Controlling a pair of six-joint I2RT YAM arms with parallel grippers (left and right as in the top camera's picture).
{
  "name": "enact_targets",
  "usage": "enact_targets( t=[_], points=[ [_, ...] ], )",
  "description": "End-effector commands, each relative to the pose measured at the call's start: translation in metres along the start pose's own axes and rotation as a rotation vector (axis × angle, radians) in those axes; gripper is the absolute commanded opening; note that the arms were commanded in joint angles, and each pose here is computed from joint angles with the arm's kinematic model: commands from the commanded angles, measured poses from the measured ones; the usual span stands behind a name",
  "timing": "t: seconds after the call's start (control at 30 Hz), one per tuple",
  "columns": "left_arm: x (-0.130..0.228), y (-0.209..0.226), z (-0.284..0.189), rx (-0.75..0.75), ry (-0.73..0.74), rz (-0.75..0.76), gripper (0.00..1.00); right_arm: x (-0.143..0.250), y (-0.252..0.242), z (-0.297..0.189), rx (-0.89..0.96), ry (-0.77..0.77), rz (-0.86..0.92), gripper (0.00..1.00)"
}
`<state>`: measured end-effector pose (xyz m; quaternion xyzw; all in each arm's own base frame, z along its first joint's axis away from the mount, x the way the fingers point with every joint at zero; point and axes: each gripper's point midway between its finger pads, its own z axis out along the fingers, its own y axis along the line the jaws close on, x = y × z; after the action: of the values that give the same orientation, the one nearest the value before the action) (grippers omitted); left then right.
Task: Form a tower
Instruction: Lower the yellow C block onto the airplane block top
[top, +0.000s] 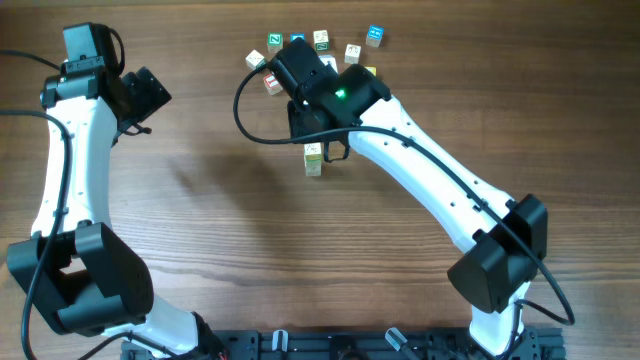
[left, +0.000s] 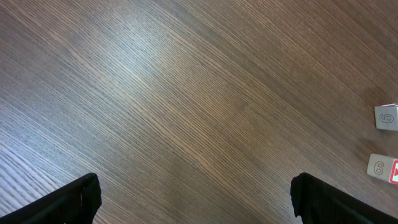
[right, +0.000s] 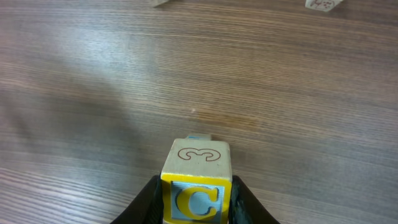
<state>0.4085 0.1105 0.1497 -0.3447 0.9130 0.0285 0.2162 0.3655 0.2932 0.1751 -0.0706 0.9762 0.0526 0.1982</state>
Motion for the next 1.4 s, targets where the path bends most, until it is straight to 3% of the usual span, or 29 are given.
enact_targets(
  t=[0.0, 0.3, 0.9, 1.37],
  points=[
    [-0.008, 0.000, -0.010, 0.006, -0.034, 0.005, 1.00, 0.000, 0.000, 0.009, -0.002, 0.008, -0.004, 0.18],
    [-0.008, 0.000, -0.010, 0.006, -0.034, 0.005, 1.00, -0.003, -0.003, 0.010, -0.001, 0.006, 0.003, 0.18],
    [-0.008, 0.000, -0.010, 0.006, -0.034, 0.005, 1.00, 0.034, 0.013, 0.029, -0.107, 0.162, -0.032, 0.19],
    [-0.008, 0.000, -0.010, 0.006, -0.034, 0.005, 1.00, 0.030, 0.006, 0.030, -0.066, 0.136, -0.053, 0.19]
  ],
)
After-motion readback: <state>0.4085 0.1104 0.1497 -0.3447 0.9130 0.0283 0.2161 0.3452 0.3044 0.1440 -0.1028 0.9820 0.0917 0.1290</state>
